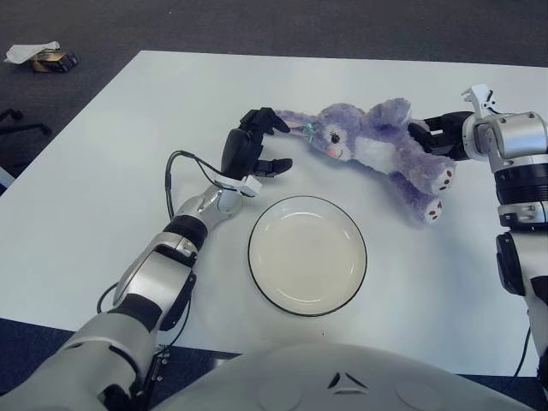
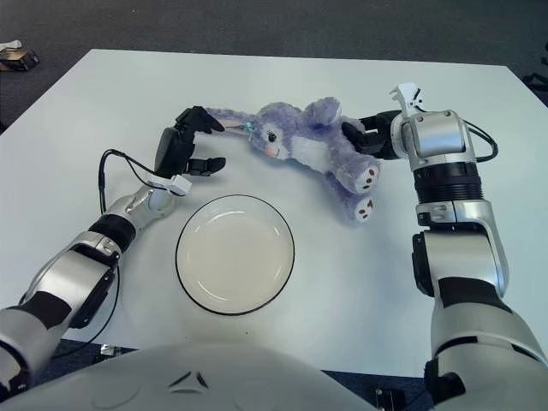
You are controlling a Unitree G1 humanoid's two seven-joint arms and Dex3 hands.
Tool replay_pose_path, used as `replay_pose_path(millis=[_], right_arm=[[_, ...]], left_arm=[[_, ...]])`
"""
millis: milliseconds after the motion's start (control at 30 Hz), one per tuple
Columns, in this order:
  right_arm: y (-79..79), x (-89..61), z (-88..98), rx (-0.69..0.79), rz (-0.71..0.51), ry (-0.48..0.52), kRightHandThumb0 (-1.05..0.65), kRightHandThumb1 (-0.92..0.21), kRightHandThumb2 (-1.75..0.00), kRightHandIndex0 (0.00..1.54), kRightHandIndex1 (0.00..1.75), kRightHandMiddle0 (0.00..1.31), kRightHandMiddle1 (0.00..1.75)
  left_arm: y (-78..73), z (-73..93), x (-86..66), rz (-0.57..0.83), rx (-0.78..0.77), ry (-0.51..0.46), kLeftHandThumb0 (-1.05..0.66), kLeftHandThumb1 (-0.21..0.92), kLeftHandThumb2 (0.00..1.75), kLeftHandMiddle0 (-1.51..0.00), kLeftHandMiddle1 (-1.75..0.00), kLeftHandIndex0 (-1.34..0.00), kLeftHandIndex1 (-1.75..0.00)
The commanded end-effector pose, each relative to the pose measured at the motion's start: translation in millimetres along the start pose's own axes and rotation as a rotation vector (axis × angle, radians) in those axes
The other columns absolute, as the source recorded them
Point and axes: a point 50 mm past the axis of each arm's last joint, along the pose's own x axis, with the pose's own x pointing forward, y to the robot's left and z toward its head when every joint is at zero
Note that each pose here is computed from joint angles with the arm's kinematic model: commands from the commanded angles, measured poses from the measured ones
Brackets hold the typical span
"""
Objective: Put the doll into the plate.
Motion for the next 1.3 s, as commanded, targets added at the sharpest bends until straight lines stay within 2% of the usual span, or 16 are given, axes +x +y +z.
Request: replay_pose_path(millis=[0, 200, 433, 533, 600, 667, 733, 800, 900, 1000, 1100, 1200, 1267], right_arm=[[6.1, -1.0, 9.9, 0.016, 0.008, 0.013, 0.0, -0.09, -1.55, 0.82, 1.65, 0.54, 1.75], [9.6, 2.3, 18.0, -0.008, 0.034, 0.017, 0.0, -0.11, -1.55, 0.79, 1.71, 0.52, 1.75], [13.2, 12.1, 23.1, -0.131, 0.05, 0.02, 0.0, -0.13, -1.49, 0.82, 1.61, 0.5, 1.75], [14.8, 14.3, 24.3, -0.107, 0.078, 0.03, 0.0, -0.12, -1.5, 0.83, 1.61, 0.51, 1.75], [15.5, 15.3, 24.7, -0.102, 0.09, 0.04, 0.0, -0.17, -1.47, 0.74, 1.67, 0.49, 1.75], [16.7, 16.6, 24.8, -0.119, 0.099, 0.051, 0.0, -0.3, -1.34, 0.57, 1.72, 0.46, 1.75], [19.9, 20.2, 23.8, -0.156, 0.107, 0.066, 0.0, -0.35, -1.28, 0.51, 1.73, 0.44, 1.75], [20.8, 22.0, 23.2, -0.162, 0.116, 0.075, 0.0, -0.35, -1.28, 0.49, 1.74, 0.45, 1.75], [21.1, 23.7, 21.7, -0.044, 0.145, 0.09, 0.0, -0.31, -1.33, 0.51, 1.74, 0.49, 1.75], [21.9, 24.4, 21.2, 0.041, 0.162, 0.106, 0.0, -0.42, -1.21, 0.43, 1.75, 0.41, 1.74], [23.7, 24.8, 21.2, 0.072, 0.174, 0.127, 0.0, -0.64, -0.93, 0.28, 1.75, 0.27, 1.74], [24.8, 24.7, 22.3, 0.054, 0.182, 0.136, 0.0, -0.75, -0.79, 0.21, 1.75, 0.19, 1.74], [25.6, 25.0, 23.4, 0.019, 0.189, 0.131, 0.0, -0.79, -0.74, 0.19, 1.75, 0.17, 1.74]], left_arm=[[-6.4, -12.6, -37.2, -0.068, 0.14, 0.034, -0.6, 0.64, 0.82, -0.07, -1.13, -0.01, -1.14], [-3.1, -12.7, -30.6, -0.025, 0.275, -0.103, -0.6, 0.6, 0.84, -0.05, -0.99, 0.0, -1.04], [5.2, -18.9, -18.7, -0.035, 0.388, -0.191, -0.57, 0.6, 0.86, -0.06, -0.86, 0.0, -1.02], [7.6, -19.5, -12.5, -0.032, 0.422, -0.226, -0.56, 0.6, 0.86, -0.08, -0.81, 0.0, -1.0], [8.4, -19.5, -9.6, -0.03, 0.437, -0.243, -0.54, 0.6, 0.87, -0.09, -0.78, 0.0, -0.99], [9.0, -19.1, -6.2, -0.029, 0.452, -0.262, -0.52, 0.59, 0.89, -0.1, -0.74, 0.0, -0.98], [9.0, -18.1, -1.4, -0.024, 0.476, -0.289, -0.51, 0.59, 0.89, -0.09, -0.72, 0.0, -0.96], [8.6, -17.3, 1.7, -0.022, 0.492, -0.306, -0.49, 0.58, 0.9, -0.09, -0.7, 0.0, -0.95], [7.7, -16.5, 4.7, -0.022, 0.511, -0.322, -0.48, 0.58, 0.9, -0.08, -0.69, 0.0, -0.93], [7.1, -16.2, 6.3, -0.023, 0.523, -0.326, -0.48, 0.59, 0.9, -0.08, -0.67, 0.0, -0.91], [5.8, -15.7, 8.2, -0.022, 0.536, -0.327, -0.47, 0.6, 0.9, -0.07, -0.66, 0.0, -0.87], [4.7, -15.3, 10.2, -0.021, 0.548, -0.325, -0.48, 0.6, 0.9, -0.06, -0.64, 0.0, -0.82], [4.3, -15.4, 11.6, -0.024, 0.555, -0.321, -0.49, 0.61, 0.88, -0.06, -0.62, 0.0, -0.79]])
